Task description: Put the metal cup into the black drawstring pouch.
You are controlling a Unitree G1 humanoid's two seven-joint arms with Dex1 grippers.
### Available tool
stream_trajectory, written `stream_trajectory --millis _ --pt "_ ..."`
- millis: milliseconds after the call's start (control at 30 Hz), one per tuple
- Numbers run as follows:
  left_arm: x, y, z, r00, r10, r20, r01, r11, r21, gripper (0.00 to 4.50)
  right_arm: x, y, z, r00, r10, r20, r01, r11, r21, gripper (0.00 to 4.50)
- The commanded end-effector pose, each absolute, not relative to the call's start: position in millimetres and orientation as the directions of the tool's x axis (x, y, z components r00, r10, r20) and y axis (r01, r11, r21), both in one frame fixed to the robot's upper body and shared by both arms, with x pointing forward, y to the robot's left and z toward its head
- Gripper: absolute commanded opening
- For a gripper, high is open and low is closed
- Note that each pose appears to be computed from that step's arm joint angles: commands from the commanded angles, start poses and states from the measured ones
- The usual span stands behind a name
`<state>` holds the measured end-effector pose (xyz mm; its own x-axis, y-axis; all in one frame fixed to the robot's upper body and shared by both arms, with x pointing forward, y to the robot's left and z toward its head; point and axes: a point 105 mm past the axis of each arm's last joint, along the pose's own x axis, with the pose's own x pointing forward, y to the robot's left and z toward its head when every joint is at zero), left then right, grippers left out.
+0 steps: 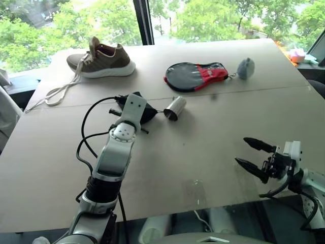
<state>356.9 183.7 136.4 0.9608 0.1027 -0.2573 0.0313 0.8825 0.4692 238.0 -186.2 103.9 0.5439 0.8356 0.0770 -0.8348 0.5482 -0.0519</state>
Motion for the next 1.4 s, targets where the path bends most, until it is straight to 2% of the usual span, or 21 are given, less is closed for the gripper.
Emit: stream_trajectory --millis 33,200,333,400,533,767,1033,1167,1367,1400 --pt "360.1 191.6 156.9 0.979 0.095 -0.180 -0.009 0.904 0.427 0.07 250.0 -158.8 124.0 0.533 0.839 0.109 -0.826 0.544 -0.144 4.20" --pt "364.0 179.1 160.2 0.974 -0.024 -0.224 0.041 0.997 0.069 0.07 281.7 -88.5 141.0 0.565 0.823 0.059 -0.789 0.560 -0.253 4.20" --pt "363.2 172.4 158.3 0.969 -0.083 -0.231 0.080 0.997 -0.022 0.07 304.3 -53.5 140.4 0.613 0.790 -0.016 -0.748 0.574 -0.333 4.20" --pt "360.3 170.1 155.2 0.964 -0.110 -0.241 0.108 0.994 -0.019 0.07 327.6 -39.7 131.8 0.701 0.709 -0.080 -0.691 0.646 -0.324 4.20" --pt "356.9 176.9 153.8 0.965 -0.102 -0.243 0.101 0.995 -0.020 0.07 359.4 -16.4 124.0 0.784 0.610 -0.117 -0.620 0.755 -0.214 4.20" --pt "351.5 188.1 152.3 0.966 -0.080 -0.245 0.077 0.997 -0.023 0.07 373.9 4.0 126.8 0.777 0.618 -0.115 -0.627 0.748 -0.219 4.20" --pt "345.5 190.4 148.1 0.964 -0.095 -0.250 0.091 0.995 -0.028 0.07 400.1 4.0 131.1 0.869 0.493 -0.045 -0.495 0.868 -0.048 4.20" --pt "345.0 192.6 149.4 0.965 -0.100 -0.243 0.095 0.995 -0.031 0.00 405.4 4.8 128.4 0.877 0.479 -0.026 -0.480 0.874 -0.076 3.02" --pt "346.9 196.5 162.5 0.973 -0.124 -0.195 0.112 0.991 -0.071 0.00 406.3 4.1 132.1 0.852 0.522 0.030 -0.519 0.851 -0.077 0.15" --pt "346.7 193.5 164.8 0.971 -0.153 -0.183 0.135 0.985 -0.103 0.00 404.2 3.2 135.1 0.838 0.544 0.044 -0.540 0.838 -0.076 0.07"
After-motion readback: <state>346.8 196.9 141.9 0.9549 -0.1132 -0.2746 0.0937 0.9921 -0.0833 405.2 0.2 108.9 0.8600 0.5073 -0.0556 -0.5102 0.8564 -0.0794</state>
